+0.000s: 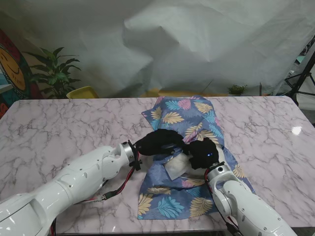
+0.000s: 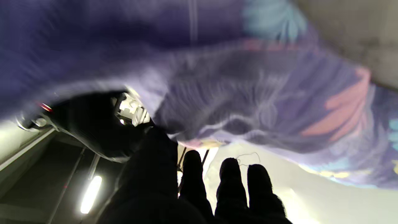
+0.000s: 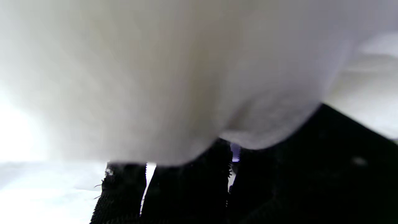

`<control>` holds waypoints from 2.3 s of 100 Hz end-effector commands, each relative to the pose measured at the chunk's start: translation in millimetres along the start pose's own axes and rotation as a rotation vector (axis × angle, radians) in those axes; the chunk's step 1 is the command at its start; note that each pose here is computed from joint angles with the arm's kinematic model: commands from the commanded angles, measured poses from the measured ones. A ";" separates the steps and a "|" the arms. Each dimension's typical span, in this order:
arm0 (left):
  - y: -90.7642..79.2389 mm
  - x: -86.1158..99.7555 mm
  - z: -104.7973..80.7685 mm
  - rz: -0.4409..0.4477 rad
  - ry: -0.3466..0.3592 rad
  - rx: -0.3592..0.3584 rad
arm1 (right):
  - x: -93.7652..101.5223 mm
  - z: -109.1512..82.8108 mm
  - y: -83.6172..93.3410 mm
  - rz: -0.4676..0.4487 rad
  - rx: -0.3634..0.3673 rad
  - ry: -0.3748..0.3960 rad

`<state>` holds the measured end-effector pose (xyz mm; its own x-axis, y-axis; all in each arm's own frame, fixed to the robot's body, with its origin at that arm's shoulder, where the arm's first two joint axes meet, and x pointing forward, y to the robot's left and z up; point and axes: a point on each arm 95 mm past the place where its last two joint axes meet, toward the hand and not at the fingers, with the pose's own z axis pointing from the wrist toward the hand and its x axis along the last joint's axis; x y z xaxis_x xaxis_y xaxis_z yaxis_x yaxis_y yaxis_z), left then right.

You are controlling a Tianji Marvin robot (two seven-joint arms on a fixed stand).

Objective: Put a pillowcase on a pillow

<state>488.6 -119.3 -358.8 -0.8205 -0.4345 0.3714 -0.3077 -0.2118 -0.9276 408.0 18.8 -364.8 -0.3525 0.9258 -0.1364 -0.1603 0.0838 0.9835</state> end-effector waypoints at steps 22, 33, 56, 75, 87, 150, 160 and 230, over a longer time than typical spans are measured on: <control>26.0 -8.2 -19.5 -0.121 -0.037 -0.114 | -13.8 -5.2 6.8 -0.038 0.011 -0.059; 30.4 -7.1 -21.0 -0.169 -0.033 -0.108 | -19.2 -0.5 6.5 -0.039 0.011 -0.065; 36.0 -5.6 -22.4 -0.203 -0.032 -0.123 | -19.8 -0.4 10.3 -0.020 -0.001 -0.094; 38.1 -10.6 -22.4 -0.233 -0.076 -0.194 | 3.7 -26.3 32.3 0.158 -0.105 -0.163; 38.8 -12.9 -22.1 -0.244 -0.099 -0.210 | 13.9 -41.8 45.1 0.251 -0.152 -0.168; 35.8 -16.9 -15.1 -0.264 -0.164 -0.216 | 17.8 -72.5 1.7 0.460 0.283 -0.092; 36.3 -17.0 -14.9 -0.265 -0.165 -0.216 | 12.9 -66.9 -4.5 0.448 0.299 -0.092; 34.0 -19.4 -16.1 -0.275 -0.223 -0.195 | 34.6 -30.2 -21.6 0.811 0.424 0.057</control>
<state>490.9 -107.2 -388.9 -0.5900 -0.5534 0.5880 -0.5818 -0.2135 -0.7848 374.6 33.7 -392.4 -0.2471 0.7376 0.6285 0.4787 -0.4710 0.7410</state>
